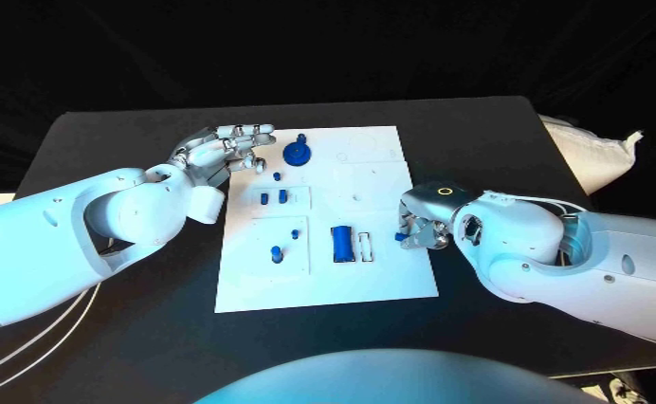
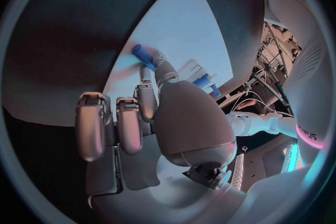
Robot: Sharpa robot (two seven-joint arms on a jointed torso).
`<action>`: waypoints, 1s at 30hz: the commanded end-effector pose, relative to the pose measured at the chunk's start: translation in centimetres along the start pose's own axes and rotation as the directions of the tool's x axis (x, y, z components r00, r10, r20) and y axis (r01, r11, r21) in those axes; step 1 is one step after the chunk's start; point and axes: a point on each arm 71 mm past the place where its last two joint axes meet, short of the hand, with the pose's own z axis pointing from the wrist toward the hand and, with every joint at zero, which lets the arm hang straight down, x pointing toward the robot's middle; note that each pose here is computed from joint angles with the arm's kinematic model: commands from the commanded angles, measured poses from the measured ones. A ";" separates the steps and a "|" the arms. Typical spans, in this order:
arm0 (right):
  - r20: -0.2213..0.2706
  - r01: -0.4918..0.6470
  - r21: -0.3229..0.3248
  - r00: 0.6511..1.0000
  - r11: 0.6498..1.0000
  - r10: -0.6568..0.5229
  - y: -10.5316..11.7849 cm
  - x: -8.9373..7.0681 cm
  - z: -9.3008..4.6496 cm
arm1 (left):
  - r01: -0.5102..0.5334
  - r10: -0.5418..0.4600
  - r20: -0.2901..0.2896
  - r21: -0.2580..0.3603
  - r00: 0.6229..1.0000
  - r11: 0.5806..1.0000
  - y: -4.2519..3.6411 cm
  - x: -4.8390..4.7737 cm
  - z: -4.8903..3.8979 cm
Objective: Assemble the parts on the task board
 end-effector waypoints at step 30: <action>-0.034 -0.529 0.077 0.846 0.845 0.532 1.4 0.9 -0.6 | -0.005 0.005 -0.030 0.002 1.000 1.000 0.06 0.39 -0.03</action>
